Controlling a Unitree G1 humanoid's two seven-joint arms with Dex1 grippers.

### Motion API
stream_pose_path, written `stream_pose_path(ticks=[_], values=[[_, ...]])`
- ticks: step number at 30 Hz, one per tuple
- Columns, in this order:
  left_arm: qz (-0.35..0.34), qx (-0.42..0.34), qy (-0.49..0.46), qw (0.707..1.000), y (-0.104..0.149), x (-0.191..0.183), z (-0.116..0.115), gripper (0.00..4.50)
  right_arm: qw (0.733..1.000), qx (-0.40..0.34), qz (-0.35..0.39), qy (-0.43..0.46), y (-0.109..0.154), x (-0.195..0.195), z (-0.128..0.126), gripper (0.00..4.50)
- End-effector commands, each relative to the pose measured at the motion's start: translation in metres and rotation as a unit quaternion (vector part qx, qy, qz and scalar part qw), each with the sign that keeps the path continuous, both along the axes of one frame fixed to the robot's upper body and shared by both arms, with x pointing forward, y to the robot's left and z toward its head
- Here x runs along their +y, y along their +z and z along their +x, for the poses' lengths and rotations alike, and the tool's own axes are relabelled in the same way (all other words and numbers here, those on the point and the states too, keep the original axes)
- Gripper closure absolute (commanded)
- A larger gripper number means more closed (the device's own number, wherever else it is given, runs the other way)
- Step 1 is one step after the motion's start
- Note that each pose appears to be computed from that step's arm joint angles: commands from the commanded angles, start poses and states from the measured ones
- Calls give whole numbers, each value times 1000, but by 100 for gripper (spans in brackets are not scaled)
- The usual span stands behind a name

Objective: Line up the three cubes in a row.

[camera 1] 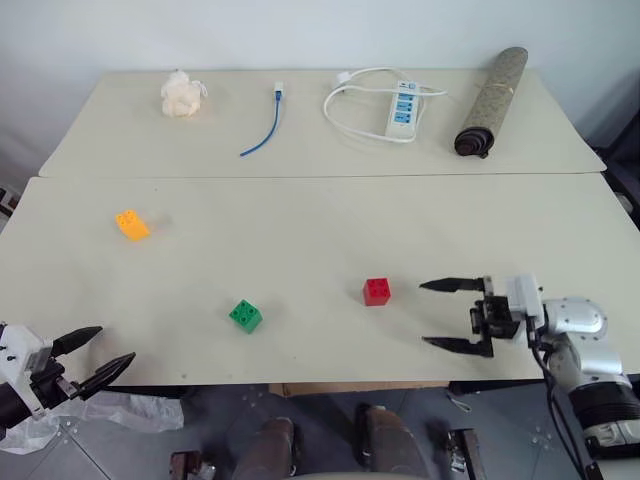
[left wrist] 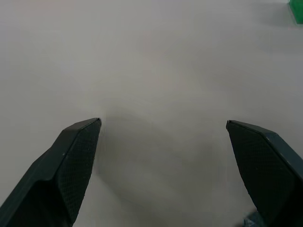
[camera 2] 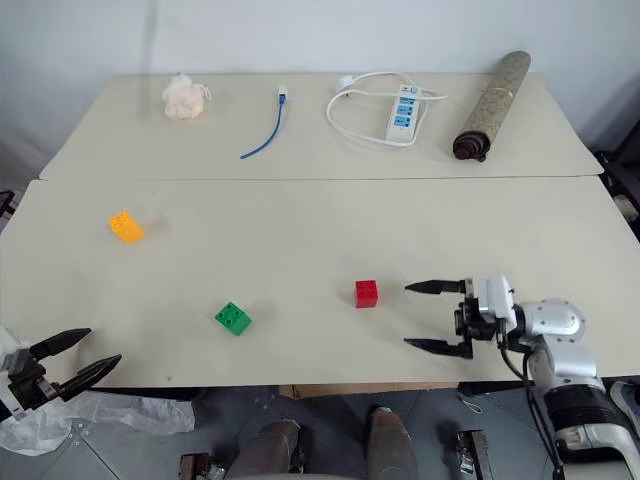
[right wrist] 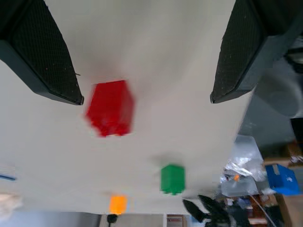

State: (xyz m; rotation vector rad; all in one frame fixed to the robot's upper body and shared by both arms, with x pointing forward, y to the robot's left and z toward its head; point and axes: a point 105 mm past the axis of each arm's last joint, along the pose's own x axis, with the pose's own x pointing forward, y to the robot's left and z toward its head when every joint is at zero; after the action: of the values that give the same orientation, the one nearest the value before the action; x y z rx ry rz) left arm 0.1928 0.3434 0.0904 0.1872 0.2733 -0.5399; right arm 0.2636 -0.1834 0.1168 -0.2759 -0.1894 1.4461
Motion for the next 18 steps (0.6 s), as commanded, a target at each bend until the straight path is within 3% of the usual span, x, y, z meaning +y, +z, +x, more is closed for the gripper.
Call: stream_pose_path(ticks=[1,10,18], values=[[-2,-39,-57,998,14,-29,1,0,997,-64,3,35,14,2,-6,1],[-55,-92,-168,980,28,-133,27,0,998,-62,-11,27,14,-4,-4,1],[-23,-78,-138,987,-10,-154,53,0,993,-75,-44,76,10,7,-20,1]])
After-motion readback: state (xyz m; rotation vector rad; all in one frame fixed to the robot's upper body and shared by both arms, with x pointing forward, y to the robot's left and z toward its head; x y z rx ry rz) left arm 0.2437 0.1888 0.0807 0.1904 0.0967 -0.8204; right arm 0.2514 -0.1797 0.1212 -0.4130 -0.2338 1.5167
